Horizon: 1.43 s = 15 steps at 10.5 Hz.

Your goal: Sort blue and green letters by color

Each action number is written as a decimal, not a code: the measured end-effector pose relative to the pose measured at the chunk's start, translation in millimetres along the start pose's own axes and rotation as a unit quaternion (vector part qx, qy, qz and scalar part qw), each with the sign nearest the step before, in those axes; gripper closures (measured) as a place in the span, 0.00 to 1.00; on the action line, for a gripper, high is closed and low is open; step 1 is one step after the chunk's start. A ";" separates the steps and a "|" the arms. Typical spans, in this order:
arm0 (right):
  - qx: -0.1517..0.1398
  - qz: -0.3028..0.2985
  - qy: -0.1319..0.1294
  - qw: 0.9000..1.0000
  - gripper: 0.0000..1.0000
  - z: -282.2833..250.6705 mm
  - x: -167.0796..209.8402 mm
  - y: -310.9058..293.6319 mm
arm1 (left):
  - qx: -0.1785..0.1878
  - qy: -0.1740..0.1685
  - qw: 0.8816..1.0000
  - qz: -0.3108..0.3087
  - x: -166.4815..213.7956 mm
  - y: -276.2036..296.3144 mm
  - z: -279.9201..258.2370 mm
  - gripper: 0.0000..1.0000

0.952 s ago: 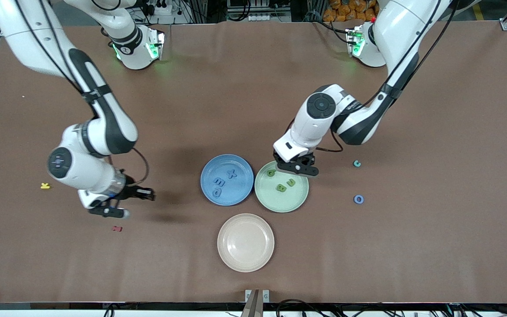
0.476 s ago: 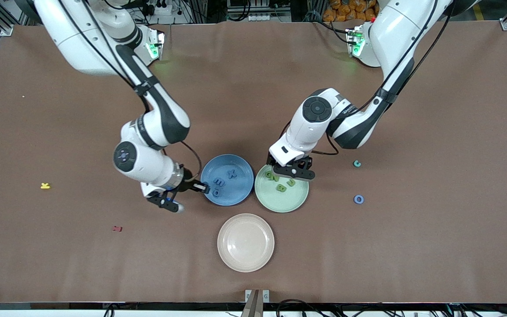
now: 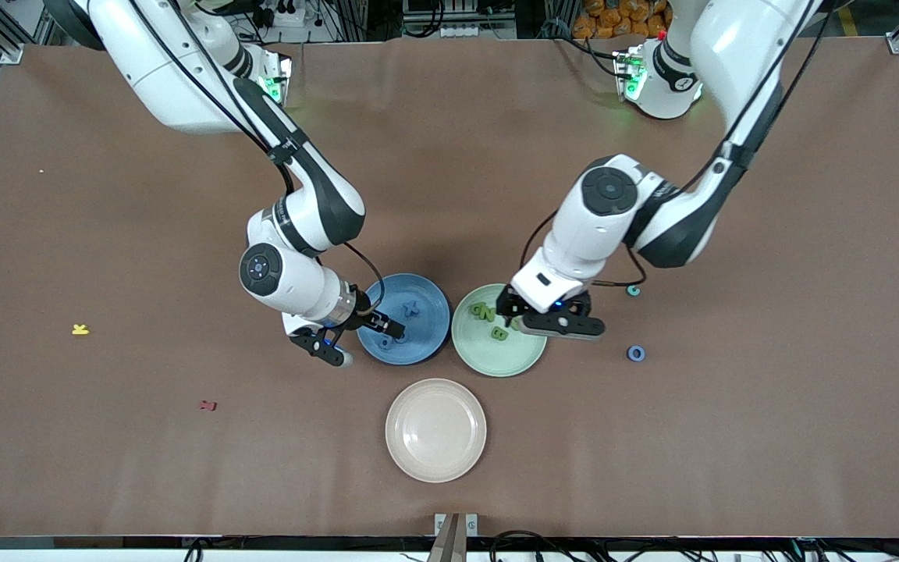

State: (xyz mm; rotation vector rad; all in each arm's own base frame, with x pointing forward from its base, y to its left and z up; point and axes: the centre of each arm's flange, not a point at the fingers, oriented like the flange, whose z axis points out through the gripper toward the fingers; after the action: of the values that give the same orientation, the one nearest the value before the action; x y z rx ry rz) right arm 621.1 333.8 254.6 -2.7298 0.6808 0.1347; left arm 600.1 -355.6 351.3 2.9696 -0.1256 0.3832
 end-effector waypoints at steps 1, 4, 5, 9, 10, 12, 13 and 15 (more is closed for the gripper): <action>-0.001 0.002 0.002 1.000 0.00 -1.2 3.2 1.7 | 0.007 0.012 1.000 0.004 13.8 -20.6 -16.9 0.00; -0.043 0.004 0.024 0.999 0.00 -16.2 39.3 29.5 | 0.039 0.031 0.999 -0.009 39.4 -61.8 -75.8 0.00; -0.077 -0.026 0.056 0.995 0.00 -27.3 53.5 38.5 | 0.057 0.024 0.998 -0.013 42.3 -64.5 -98.8 0.00; -0.139 -0.144 0.093 0.975 0.00 -66.7 130.3 108.9 | 0.080 0.022 0.994 -0.071 58.0 -101.7 -194.7 0.00; -0.146 -0.165 0.086 0.972 0.00 -76.4 150.4 134.5 | 0.080 0.014 0.992 -0.094 58.3 -121.3 -213.3 0.00; -0.166 -0.191 0.049 0.966 0.00 -80.0 167.0 171.3 | 0.080 -0.005 0.992 -0.092 52.6 -146.1 -244.9 0.00; -0.175 -0.195 0.029 0.965 0.00 -78.0 164.7 181.5 | 0.073 -0.017 0.993 -0.092 48.7 -158.1 -258.8 0.00; -0.186 -0.217 -0.002 0.958 0.00 -83.3 140.7 199.5 | 0.049 -0.040 0.993 -0.095 43.9 -197.1 -282.6 0.00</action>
State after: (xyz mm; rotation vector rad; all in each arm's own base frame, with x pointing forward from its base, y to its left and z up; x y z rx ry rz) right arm 652.2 77.8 252.4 -3.1603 0.0387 0.1788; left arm 592.8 -120.6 607.0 3.0586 0.1718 0.2541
